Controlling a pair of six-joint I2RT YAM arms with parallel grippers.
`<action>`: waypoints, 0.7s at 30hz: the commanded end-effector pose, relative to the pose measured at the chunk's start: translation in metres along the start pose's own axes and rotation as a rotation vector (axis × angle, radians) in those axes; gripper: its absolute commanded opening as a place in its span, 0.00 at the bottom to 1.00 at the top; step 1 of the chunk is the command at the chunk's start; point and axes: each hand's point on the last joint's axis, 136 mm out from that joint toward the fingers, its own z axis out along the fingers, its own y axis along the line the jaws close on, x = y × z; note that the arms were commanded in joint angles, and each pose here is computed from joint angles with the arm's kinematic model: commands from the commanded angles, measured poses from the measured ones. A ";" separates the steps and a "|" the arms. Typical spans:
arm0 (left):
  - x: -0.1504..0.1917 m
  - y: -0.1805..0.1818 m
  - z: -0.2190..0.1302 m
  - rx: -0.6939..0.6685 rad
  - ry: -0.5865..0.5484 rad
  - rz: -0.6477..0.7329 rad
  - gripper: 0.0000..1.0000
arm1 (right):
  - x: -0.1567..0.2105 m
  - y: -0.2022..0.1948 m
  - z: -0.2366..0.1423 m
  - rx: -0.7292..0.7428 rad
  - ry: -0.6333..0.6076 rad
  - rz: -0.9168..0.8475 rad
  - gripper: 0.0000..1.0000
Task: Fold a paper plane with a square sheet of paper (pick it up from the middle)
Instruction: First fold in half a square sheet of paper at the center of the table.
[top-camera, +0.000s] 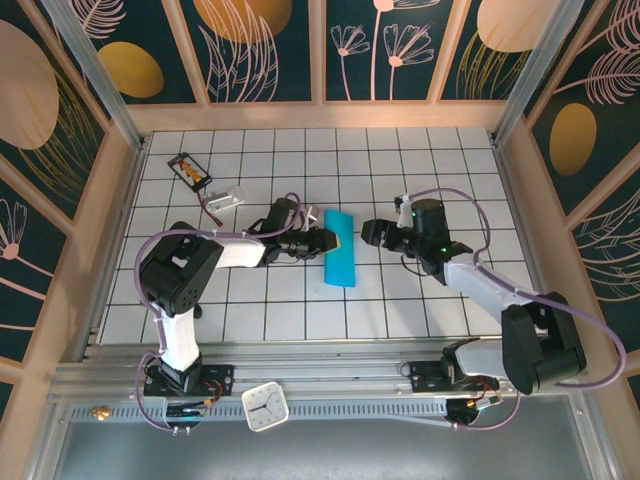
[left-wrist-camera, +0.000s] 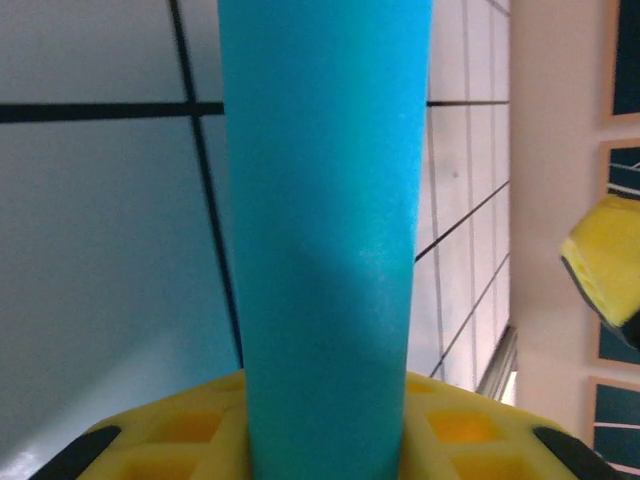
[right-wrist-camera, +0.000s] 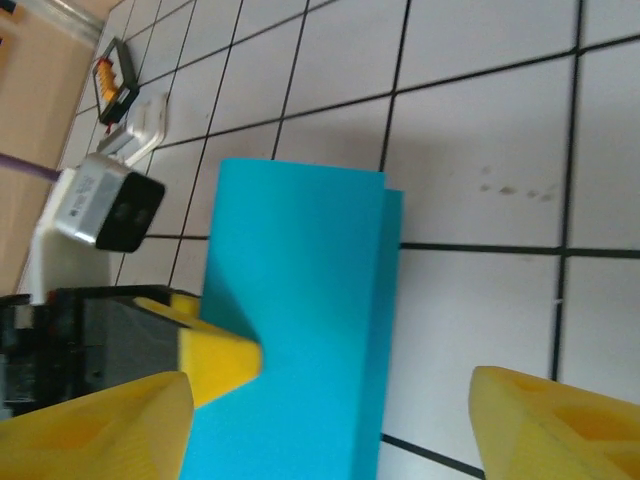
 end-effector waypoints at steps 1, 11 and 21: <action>0.007 0.023 0.003 -0.056 0.034 0.030 0.34 | 0.003 0.018 0.015 -0.074 0.030 0.023 0.67; 0.008 0.047 0.007 -0.129 0.039 0.019 0.36 | 0.034 0.012 0.049 -0.073 0.145 0.071 0.43; 0.006 0.063 0.002 -0.203 -0.011 -0.013 0.39 | 0.059 0.005 0.075 -0.076 0.221 0.094 0.27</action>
